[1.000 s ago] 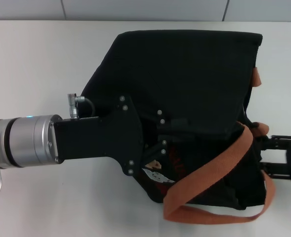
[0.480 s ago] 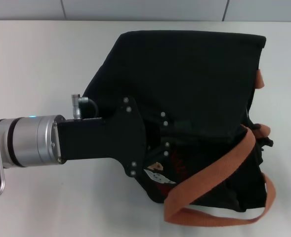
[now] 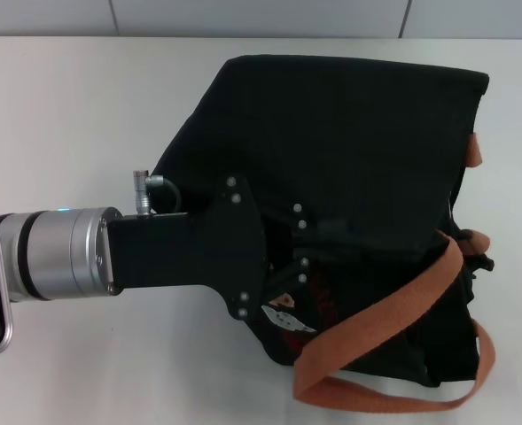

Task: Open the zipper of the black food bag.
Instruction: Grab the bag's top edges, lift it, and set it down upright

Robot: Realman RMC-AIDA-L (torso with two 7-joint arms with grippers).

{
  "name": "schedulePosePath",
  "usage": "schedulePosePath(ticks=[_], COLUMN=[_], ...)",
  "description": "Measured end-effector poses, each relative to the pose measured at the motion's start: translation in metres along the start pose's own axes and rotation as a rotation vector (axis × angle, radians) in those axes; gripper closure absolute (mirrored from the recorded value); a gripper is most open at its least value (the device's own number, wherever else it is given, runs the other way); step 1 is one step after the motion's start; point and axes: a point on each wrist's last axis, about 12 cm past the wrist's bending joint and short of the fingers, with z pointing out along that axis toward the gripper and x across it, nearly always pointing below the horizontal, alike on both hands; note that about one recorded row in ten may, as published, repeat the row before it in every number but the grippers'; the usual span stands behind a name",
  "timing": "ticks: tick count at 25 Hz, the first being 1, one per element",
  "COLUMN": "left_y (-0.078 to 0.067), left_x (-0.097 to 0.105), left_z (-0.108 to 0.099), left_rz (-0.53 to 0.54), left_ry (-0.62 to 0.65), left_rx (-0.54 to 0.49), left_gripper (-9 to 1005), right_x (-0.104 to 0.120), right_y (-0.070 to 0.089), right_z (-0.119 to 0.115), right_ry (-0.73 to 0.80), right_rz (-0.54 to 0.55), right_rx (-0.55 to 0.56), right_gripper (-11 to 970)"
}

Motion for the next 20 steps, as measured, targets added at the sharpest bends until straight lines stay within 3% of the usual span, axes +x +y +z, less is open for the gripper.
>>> schedulePosePath(ticks=[3,7,10,15,20], left_y=[0.000,0.000,0.000,0.001,0.002], left_x=[0.000,-0.001,-0.001,-0.001,-0.001], left_z=[0.001,0.002,0.002,0.002,0.002], left_rz=[0.000,0.002,0.003,0.003,0.003], left_ry=[-0.005,-0.008,-0.008,-0.012,-0.014], left_rx=[0.003,0.007,0.007,-0.005,-0.010], left_gripper=[899,900,901,902,903], right_x=[0.004,0.003,0.003,0.003,0.005], right_y=[0.001,-0.006,-0.009,-0.011,-0.012], right_z=[0.025,0.042,0.048,0.060,0.064], right_ry=[0.008,0.016,0.031,0.074,0.091], right_rz=[-0.052,-0.063,-0.066,-0.065,-0.064], right_rx=[-0.065,-0.115,-0.129,-0.180,-0.183], right_gripper=[353,502,613,718,690])
